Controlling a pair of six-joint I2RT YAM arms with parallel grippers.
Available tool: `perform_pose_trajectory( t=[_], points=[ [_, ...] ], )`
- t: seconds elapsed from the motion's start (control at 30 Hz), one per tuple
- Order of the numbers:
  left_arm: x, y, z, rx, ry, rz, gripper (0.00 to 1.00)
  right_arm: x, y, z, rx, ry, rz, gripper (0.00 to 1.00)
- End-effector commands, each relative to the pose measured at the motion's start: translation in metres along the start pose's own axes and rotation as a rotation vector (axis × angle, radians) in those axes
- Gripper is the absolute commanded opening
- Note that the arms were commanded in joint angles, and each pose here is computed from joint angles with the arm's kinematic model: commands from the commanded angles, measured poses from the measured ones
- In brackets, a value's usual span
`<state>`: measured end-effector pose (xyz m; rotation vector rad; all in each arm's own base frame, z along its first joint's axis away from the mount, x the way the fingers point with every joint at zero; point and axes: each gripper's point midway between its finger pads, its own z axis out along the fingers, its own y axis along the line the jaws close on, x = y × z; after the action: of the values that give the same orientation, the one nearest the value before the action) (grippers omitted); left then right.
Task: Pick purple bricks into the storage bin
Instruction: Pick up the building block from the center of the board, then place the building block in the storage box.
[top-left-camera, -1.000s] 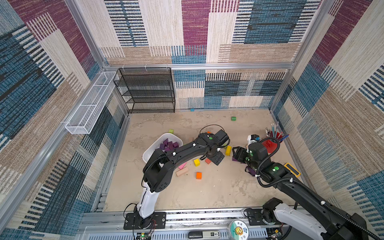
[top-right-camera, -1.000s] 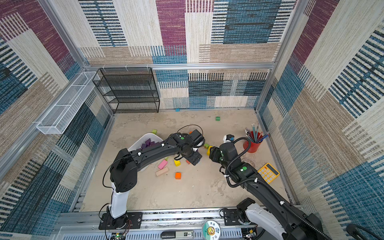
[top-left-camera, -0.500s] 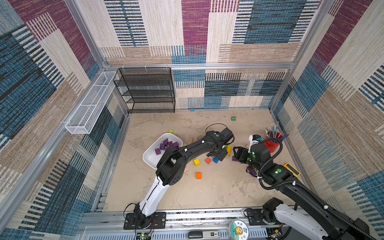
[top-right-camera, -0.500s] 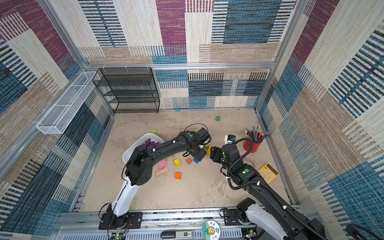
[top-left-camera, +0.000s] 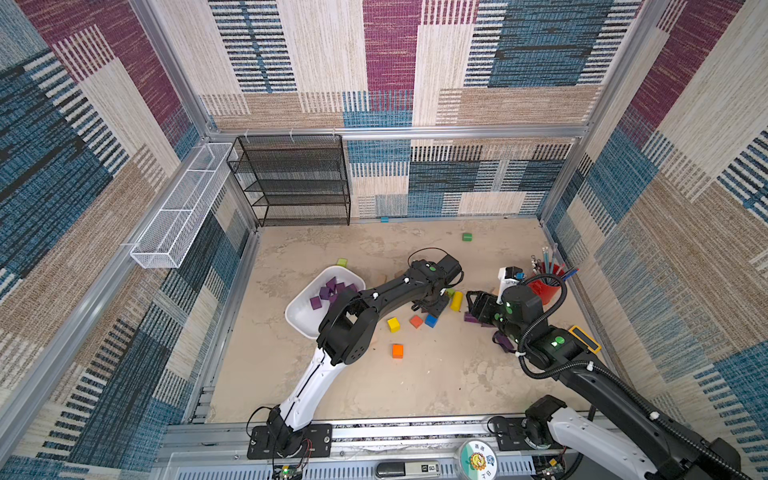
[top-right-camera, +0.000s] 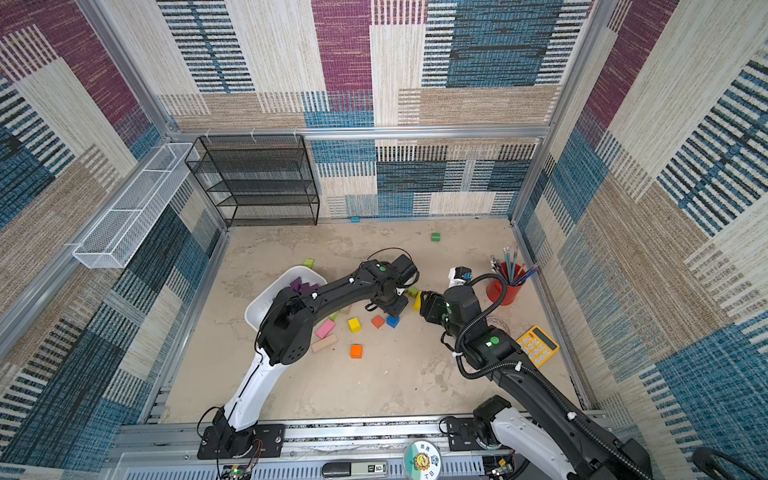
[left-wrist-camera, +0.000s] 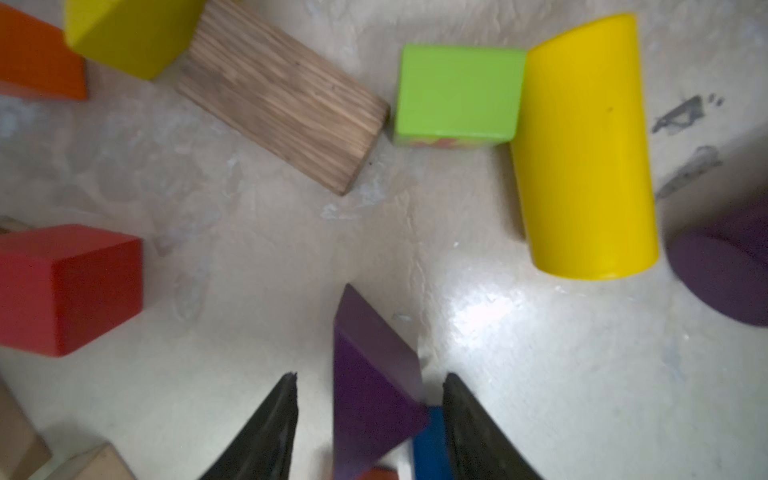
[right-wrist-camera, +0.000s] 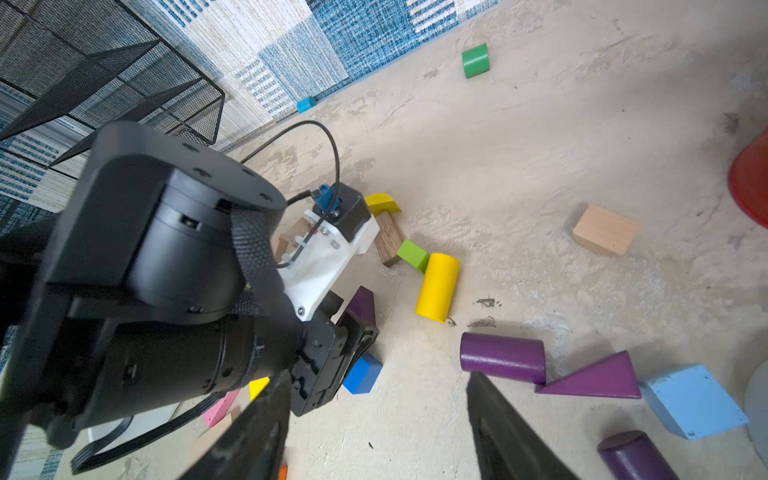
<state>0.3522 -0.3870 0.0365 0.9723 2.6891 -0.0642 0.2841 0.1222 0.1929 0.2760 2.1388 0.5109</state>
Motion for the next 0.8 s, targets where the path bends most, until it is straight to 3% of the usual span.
perform_pose_trajectory(
  t=[0.0,0.1,0.27,0.53,0.77],
  points=[
    [0.001,0.0,0.003,0.011,0.012,0.004,0.52,-0.009,0.007,-0.001,-0.021,-0.027,-0.008,0.68],
    [-0.001,0.002,0.001,0.012,0.006,0.001,0.41,-0.01,0.007,-0.001,-0.019,-0.03,-0.01,0.69],
    [-0.009,0.012,-0.01,0.013,-0.022,-0.013,0.32,-0.014,0.009,-0.001,-0.018,-0.036,-0.018,0.68],
    [-0.012,0.036,-0.06,0.019,-0.085,-0.064,0.31,-0.025,0.013,-0.004,-0.013,-0.06,-0.042,0.68],
    [0.024,0.094,-0.119,0.007,-0.132,-0.23,0.31,-0.024,0.023,0.009,-0.033,-0.03,-0.093,0.68]
  ],
)
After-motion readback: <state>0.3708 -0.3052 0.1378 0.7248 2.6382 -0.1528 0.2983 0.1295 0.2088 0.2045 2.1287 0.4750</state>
